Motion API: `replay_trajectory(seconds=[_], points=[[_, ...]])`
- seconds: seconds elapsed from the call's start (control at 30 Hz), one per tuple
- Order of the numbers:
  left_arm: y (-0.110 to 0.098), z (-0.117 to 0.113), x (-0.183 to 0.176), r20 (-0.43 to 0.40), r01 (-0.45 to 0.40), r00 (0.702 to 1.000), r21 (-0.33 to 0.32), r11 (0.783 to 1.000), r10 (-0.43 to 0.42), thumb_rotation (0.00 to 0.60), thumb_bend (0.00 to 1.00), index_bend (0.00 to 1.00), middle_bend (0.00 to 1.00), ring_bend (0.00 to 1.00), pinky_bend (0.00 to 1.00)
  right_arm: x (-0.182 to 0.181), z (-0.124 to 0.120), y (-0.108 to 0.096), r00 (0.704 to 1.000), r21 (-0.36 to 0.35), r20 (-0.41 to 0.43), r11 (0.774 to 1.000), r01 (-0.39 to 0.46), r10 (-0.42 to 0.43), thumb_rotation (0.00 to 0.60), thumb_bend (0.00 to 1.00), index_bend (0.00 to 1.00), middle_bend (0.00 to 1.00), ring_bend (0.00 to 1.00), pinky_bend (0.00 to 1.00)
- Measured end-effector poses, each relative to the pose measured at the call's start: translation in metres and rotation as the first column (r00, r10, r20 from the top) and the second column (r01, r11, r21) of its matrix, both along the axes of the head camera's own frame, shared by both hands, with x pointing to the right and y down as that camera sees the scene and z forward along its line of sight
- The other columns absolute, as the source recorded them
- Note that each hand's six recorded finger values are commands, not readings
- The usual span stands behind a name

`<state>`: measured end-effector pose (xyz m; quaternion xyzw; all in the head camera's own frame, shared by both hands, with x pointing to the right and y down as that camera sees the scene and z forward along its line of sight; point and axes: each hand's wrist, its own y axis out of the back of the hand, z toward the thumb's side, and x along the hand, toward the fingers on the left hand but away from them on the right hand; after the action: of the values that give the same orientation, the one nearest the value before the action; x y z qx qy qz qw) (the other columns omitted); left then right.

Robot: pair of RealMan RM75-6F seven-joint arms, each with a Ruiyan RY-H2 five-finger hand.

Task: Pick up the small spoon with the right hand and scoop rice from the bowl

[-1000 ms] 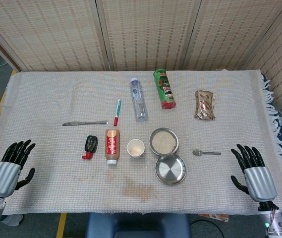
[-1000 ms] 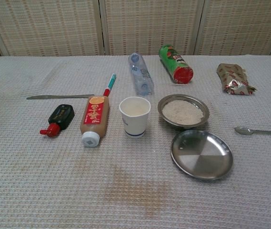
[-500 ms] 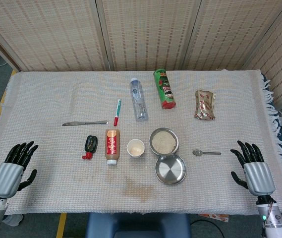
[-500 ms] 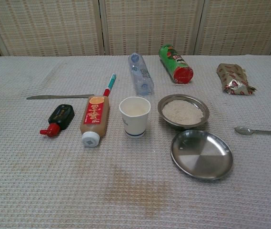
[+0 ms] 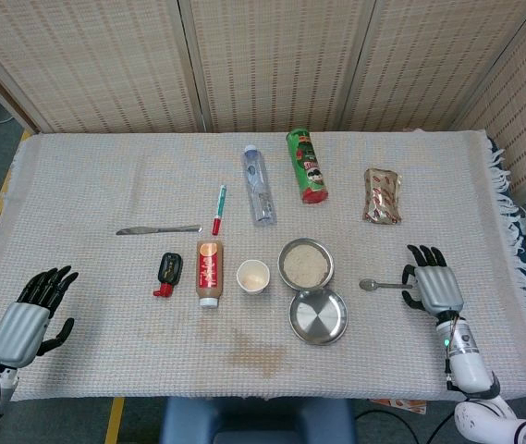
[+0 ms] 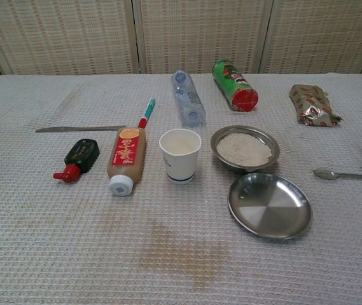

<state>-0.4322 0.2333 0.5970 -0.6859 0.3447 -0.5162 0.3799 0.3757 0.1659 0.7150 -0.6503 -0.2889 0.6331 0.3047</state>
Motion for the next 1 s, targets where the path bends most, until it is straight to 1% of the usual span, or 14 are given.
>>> replay_trajectory(seconds=[0.3,0.57,0.73,1.0], points=[[0.001,0.002,0.000,0.005,-0.005,1.000,-0.010,1.000,0.005,0.600,0.44,0.00,0.00,0.00,0.10,-0.009,0.014,-0.007,1.000,-0.035,-0.017,0.999,0.021,-0.022,0.600,0.26,0.50,0.08,0.00,0.00],[0.001,0.002,0.000,0.003,-0.003,1.000,-0.011,1.000,0.003,0.600,0.44,0.00,0.00,0.00,0.10,-0.016,0.025,-0.009,0.999,-0.065,-0.028,0.997,0.041,-0.043,0.600,0.27,0.50,0.08,0.00,0.00],[-0.001,0.003,0.000,-0.003,-0.002,1.000,-0.009,1.000,0.002,0.600,0.45,0.00,0.00,0.00,0.10,-0.017,0.028,-0.010,0.999,-0.078,-0.024,0.996,0.044,-0.046,0.600,0.31,0.51,0.08,0.00,0.00],[-0.002,0.005,-0.001,0.002,0.004,1.000,-0.016,1.000,-0.004,0.600,0.45,0.00,0.00,0.00,0.10,-0.018,0.030,-0.009,0.998,-0.085,-0.026,0.995,0.052,-0.054,0.600,0.33,0.53,0.08,0.00,0.00]])
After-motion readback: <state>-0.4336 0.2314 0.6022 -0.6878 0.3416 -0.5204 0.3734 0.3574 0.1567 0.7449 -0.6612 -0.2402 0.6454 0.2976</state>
